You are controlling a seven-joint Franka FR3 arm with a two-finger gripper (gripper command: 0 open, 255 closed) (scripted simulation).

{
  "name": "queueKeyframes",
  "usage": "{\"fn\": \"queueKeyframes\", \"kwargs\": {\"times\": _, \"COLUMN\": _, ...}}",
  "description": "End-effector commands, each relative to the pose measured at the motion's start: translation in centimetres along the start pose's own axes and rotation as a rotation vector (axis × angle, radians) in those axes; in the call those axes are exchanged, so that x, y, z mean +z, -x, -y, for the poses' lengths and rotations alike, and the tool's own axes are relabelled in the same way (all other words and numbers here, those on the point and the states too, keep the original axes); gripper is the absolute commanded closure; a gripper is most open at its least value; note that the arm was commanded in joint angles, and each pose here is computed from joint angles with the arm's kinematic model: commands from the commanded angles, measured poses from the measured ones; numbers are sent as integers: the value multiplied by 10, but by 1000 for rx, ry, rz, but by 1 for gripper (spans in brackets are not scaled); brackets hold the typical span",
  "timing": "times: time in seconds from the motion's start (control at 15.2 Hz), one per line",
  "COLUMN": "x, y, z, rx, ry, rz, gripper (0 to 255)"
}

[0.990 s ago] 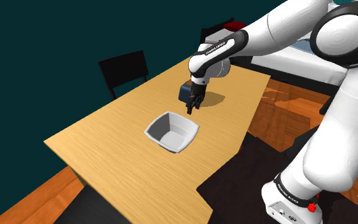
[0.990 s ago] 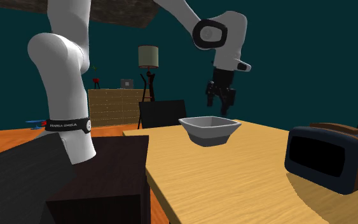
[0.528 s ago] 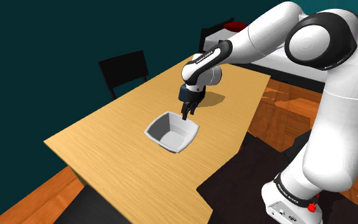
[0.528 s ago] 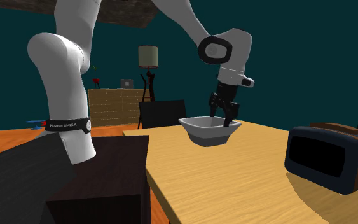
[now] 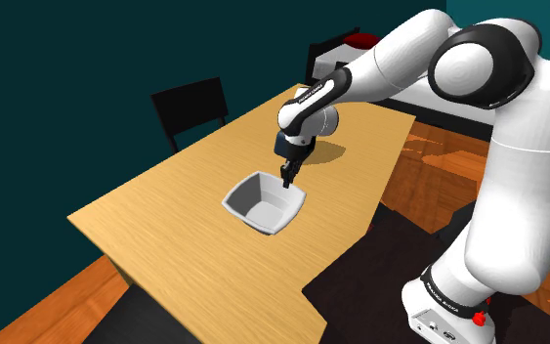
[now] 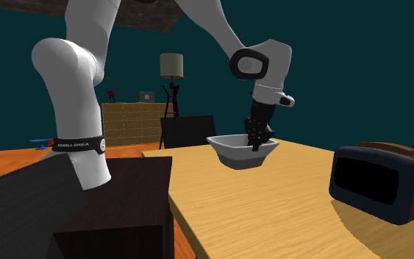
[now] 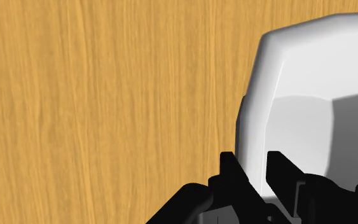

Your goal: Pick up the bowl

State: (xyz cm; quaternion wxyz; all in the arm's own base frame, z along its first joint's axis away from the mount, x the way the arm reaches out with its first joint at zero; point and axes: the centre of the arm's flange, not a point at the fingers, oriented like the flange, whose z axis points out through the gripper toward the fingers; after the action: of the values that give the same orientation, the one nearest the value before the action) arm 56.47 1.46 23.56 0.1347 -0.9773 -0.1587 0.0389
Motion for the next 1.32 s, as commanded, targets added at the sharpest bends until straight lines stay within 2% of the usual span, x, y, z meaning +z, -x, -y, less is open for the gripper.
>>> {"fn": "queueKeyframes", "kwargs": {"times": 0.0, "x": 0, "y": 0, "z": 0, "rx": 0, "ry": 0, "rz": 0, "gripper": 255}}
{"fn": "queueKeyframes", "kwargs": {"times": 0.33, "x": 1, "y": 0, "z": 0, "rx": 0, "ry": 0, "rz": 0, "gripper": 255}}
{"fn": "queueKeyframes", "kwargs": {"times": 1.25, "x": -70, "y": 3, "z": 21, "rx": 0, "ry": 0, "rz": 0, "gripper": 255}}
